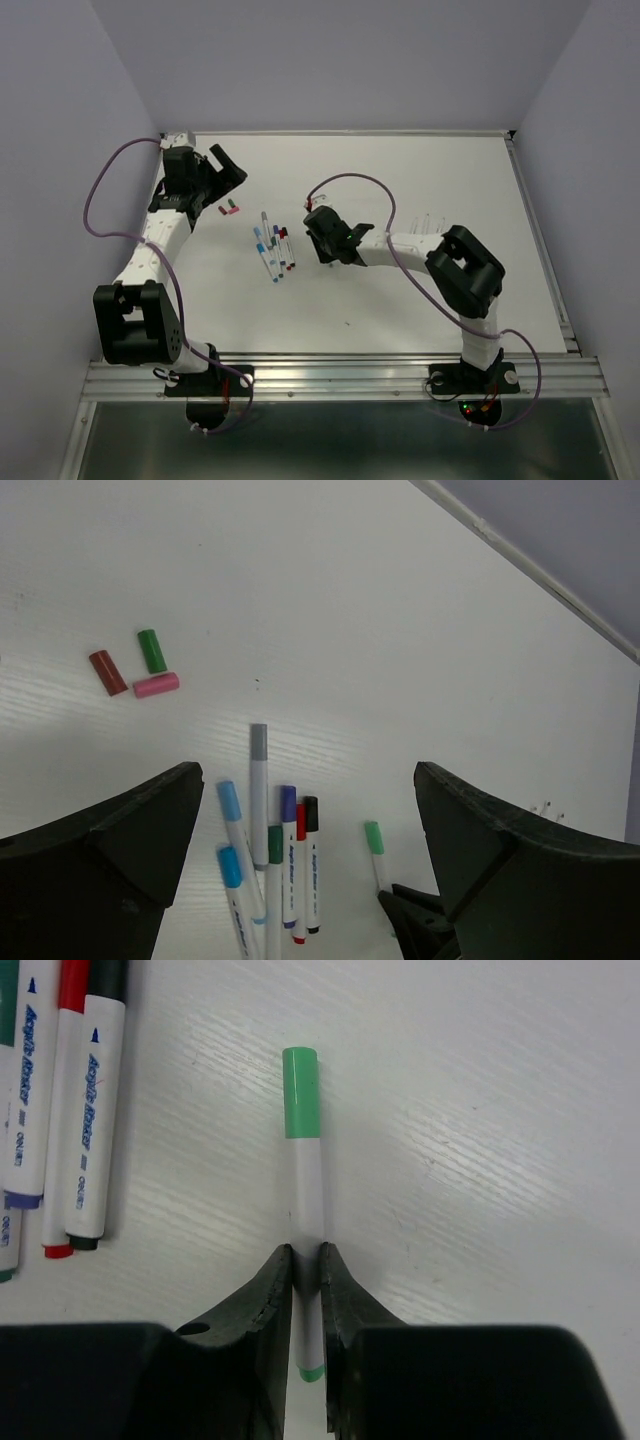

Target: Open the pen caps

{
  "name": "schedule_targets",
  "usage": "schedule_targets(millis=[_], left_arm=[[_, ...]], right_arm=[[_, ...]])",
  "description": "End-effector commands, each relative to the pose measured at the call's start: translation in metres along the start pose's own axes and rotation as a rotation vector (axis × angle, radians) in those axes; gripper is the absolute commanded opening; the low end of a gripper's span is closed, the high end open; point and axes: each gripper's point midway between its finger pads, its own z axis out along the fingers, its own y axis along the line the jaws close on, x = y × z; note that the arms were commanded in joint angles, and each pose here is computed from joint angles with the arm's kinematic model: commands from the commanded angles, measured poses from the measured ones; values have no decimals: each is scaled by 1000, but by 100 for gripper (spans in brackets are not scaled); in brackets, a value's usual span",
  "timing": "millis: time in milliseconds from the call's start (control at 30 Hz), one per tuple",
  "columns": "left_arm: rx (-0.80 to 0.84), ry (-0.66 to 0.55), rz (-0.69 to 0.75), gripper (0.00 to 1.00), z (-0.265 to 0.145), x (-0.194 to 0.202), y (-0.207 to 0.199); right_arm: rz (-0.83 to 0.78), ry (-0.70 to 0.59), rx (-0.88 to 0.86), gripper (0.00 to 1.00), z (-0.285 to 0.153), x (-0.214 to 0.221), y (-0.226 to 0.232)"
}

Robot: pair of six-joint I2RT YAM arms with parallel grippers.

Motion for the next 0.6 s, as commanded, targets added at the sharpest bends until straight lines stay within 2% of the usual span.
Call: schedule_targets(millis=[0, 200, 300, 400, 567], left_arm=[[173, 18, 51, 99, -9, 8, -41], [363, 106, 96, 99, -10, 41, -95], [429, 138, 113, 99, -10, 50, -117], [477, 160, 107, 99, -12, 59, -142], [507, 173, 89, 98, -11, 64, -160]], right_arm=[[25, -210, -85, 1, -47, -63, 8], [102, -419, -231, 1, -103, -123, 8], [106, -439, -297, 1, -117, -129, 11], [113, -457, -285, 1, -121, -135, 5], [140, -507, -275, 1, -125, -150, -4]])
